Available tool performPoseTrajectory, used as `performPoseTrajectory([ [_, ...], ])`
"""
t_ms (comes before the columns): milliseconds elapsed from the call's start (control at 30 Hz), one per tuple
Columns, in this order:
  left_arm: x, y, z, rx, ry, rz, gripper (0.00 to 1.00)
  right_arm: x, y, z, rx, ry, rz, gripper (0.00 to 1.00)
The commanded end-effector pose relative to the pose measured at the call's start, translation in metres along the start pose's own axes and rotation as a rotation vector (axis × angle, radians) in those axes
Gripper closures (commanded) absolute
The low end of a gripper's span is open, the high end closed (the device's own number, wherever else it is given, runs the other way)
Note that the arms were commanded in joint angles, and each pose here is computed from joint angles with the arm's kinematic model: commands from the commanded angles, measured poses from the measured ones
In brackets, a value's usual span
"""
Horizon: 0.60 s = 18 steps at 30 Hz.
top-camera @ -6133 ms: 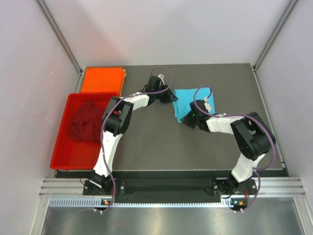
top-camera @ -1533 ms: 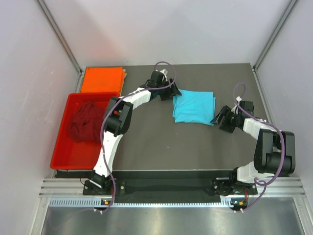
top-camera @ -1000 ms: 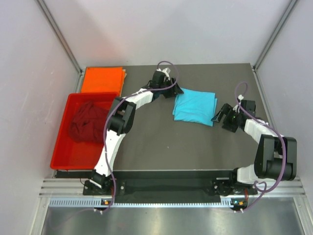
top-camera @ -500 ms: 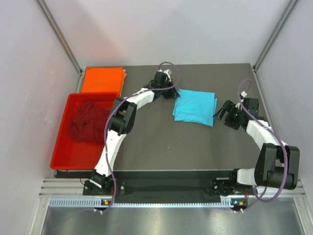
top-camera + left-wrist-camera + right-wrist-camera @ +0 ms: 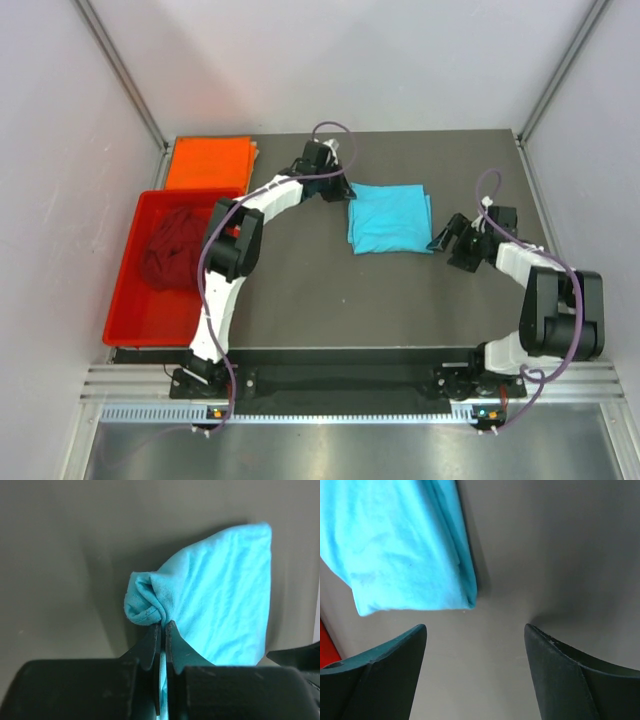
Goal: Fold and stack the t-shirts
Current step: Fold the tshirt
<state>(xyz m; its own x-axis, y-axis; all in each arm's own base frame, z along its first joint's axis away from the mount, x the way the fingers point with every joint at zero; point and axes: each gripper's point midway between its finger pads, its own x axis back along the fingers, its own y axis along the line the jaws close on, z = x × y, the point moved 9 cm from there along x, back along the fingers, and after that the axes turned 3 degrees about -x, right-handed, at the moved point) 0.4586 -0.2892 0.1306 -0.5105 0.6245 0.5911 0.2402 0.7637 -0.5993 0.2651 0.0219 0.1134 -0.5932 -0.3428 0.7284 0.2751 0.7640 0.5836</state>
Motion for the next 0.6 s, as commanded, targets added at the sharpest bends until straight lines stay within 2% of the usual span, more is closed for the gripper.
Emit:
performPoseTrajectory([
  [0,0.018,0.000,-0.010,0.017,-0.041,0.032,1.00,-0.015,0.005,-0.007,0.015,-0.029,-0.076,0.22],
  [100,0.015,0.009,-0.009,0.039,-0.033,0.039,1.00,-0.030,0.004,-0.005,0.002,0.010,-0.143,0.25],
  [267,0.009,0.025,-0.014,0.061,-0.036,0.046,1.00,-0.050,-0.006,0.000,-0.028,0.059,-0.152,0.29],
  [367,0.004,0.034,-0.015,0.093,-0.033,0.055,1.00,-0.055,-0.007,0.002,-0.045,0.082,-0.166,0.48],
  [400,0.002,0.038,-0.015,0.101,-0.031,0.053,1.00,-0.053,-0.006,0.001,-0.043,0.067,-0.163,0.69],
  [467,0.000,0.043,-0.016,0.117,-0.032,0.050,1.00,-0.051,-0.008,0.001,-0.047,0.058,-0.133,0.85],
  [500,-0.003,0.047,-0.015,0.128,-0.025,0.054,1.00,-0.050,-0.008,0.002,-0.047,0.061,-0.125,1.00],
  [567,-0.005,0.052,-0.016,0.145,-0.023,0.058,1.00,-0.051,-0.008,0.001,-0.049,0.070,-0.125,1.00],
])
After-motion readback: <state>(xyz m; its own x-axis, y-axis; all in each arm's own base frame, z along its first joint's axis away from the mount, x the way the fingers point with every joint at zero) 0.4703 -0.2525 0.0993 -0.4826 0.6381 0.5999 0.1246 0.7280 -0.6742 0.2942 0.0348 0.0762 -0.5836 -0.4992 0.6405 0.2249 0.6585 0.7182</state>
